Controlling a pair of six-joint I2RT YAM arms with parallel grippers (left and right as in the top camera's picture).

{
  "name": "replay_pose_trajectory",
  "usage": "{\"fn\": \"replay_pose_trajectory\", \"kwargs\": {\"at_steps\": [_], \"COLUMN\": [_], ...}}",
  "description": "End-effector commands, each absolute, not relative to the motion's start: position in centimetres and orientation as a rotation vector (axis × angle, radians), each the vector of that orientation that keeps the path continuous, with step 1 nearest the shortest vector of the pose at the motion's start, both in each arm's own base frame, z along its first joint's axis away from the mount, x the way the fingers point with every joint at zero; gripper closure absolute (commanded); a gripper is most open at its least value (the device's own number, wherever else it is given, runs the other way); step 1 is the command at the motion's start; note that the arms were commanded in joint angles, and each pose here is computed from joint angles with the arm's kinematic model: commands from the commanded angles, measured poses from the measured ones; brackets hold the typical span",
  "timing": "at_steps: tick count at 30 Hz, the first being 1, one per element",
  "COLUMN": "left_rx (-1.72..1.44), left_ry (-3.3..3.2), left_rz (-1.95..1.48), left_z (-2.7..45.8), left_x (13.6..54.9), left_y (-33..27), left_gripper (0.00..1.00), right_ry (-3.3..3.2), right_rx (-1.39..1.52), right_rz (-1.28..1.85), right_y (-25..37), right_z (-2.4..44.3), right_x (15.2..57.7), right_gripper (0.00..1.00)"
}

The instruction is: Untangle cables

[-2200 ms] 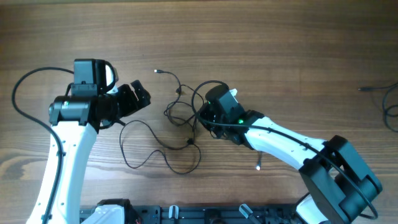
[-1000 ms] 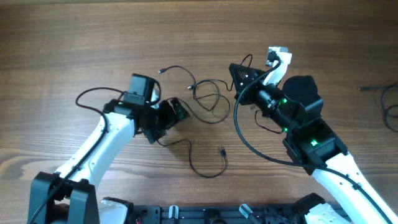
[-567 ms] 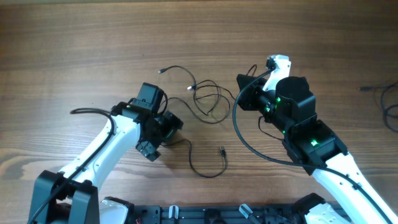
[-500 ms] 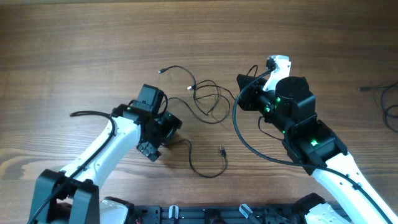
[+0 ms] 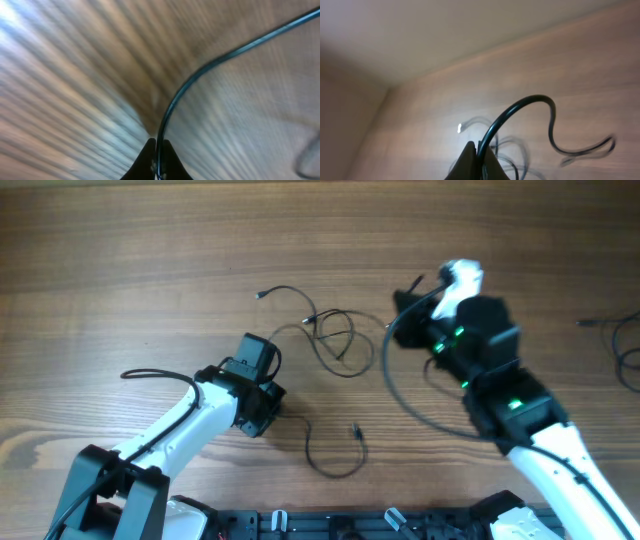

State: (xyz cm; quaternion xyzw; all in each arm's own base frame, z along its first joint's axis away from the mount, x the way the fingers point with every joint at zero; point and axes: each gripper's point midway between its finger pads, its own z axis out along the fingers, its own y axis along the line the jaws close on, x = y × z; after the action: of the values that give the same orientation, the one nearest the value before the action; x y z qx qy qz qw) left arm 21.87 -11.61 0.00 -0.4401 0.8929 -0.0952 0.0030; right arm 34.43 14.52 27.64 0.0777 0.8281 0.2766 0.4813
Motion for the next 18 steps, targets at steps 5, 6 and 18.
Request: {"fn": "replay_pose_trajectory", "kwargs": {"at_steps": [5,6,18], "left_rx": [-1.484,-1.517,-1.942], "left_ry": [2.649,2.627,2.332], "left_rz": [0.102,0.132,0.239], "left_z": [-0.6,-0.6,-0.5], "left_x": [21.1,21.1,20.4], "left_y": [-4.7,-3.8,4.3], "left_gripper": [0.96,0.96,0.96], "right_ry": [1.755,1.744,1.692], "right_rx": [0.312,0.338,0.539], "right_rz": [0.331,0.294,0.029], "right_y": [1.7,-0.1,-14.0], "right_z": [41.5,42.6,48.3], "right_x": [37.4,37.4,37.9], "right_gripper": [0.96,0.96,0.95]}}
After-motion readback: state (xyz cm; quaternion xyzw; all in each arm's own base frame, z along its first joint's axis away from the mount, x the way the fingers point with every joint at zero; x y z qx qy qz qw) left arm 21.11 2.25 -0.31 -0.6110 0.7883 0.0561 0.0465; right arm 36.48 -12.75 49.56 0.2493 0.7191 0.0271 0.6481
